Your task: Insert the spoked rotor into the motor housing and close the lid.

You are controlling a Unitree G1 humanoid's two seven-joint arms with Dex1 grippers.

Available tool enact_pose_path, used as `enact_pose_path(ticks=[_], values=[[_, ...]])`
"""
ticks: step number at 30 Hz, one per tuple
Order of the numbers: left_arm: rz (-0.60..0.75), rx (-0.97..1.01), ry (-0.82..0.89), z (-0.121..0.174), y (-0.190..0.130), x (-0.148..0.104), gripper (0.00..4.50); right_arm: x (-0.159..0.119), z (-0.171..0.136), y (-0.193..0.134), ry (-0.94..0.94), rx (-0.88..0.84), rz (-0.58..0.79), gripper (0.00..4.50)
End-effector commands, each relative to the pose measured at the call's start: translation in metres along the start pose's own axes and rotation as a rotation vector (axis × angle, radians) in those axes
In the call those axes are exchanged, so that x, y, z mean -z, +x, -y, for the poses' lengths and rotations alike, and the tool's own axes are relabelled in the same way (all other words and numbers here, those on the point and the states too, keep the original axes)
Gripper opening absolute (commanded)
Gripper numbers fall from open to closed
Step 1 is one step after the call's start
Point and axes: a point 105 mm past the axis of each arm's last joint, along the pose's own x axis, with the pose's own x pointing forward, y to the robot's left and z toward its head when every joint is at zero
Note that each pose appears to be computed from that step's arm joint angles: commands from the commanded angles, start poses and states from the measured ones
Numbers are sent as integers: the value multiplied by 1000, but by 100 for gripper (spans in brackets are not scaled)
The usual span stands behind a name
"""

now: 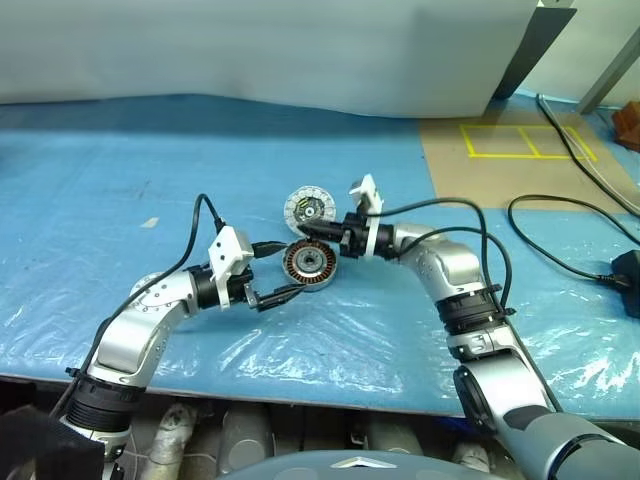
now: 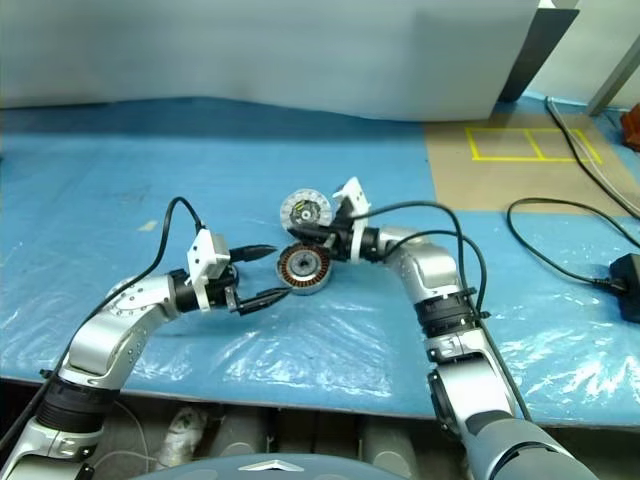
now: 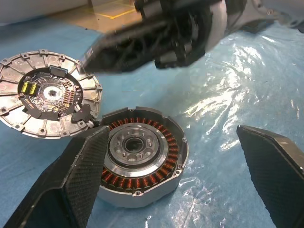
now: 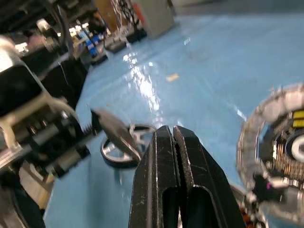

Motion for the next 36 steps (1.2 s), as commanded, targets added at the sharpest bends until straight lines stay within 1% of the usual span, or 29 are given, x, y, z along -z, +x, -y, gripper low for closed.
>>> enact_pose_path(ticks=[1,3,5,8,9,13,16,19,23,26,28,34,36], values=[[22,-4,22,-2,-4,-1,450,32,2,1,-140,29,-180,6],[22,-3,22,-2,-4,1,450,56,6,-3,-211,45,-292,6],[21,-4,23,-2,-4,4,450,64,5,-5,-196,33,-307,6],[19,-14,27,-3,-7,7,450,73,6,-7,-234,34,-346,6],[15,-23,31,-4,-8,8,450,70,5,-6,-231,30,-329,6],[5,-47,29,-8,-14,7,450,39,-9,0,-167,-32,-182,6],[-10,-48,36,-9,-28,4,450,17,-19,-1,-176,-65,-125,6],[-43,-47,52,-14,-51,-3,450,4,-28,-7,-218,-88,-118,6],[-139,-26,109,-21,-79,-3,450,-1,-27,-14,-252,-62,-132,6],[-222,-26,150,-35,-101,-2,450,-4,-25,-18,-251,-40,-124,6],[-303,-20,208,-45,-116,-1,450,-2,-23,-21,-250,-23,-128,6],[-491,-24,346,-87,-145,-25,450,6,-17,-31,-249,19,-156,6],[-513,-20,386,-101,-142,-34,450,9,-14,-34,-246,34,-166,6]])
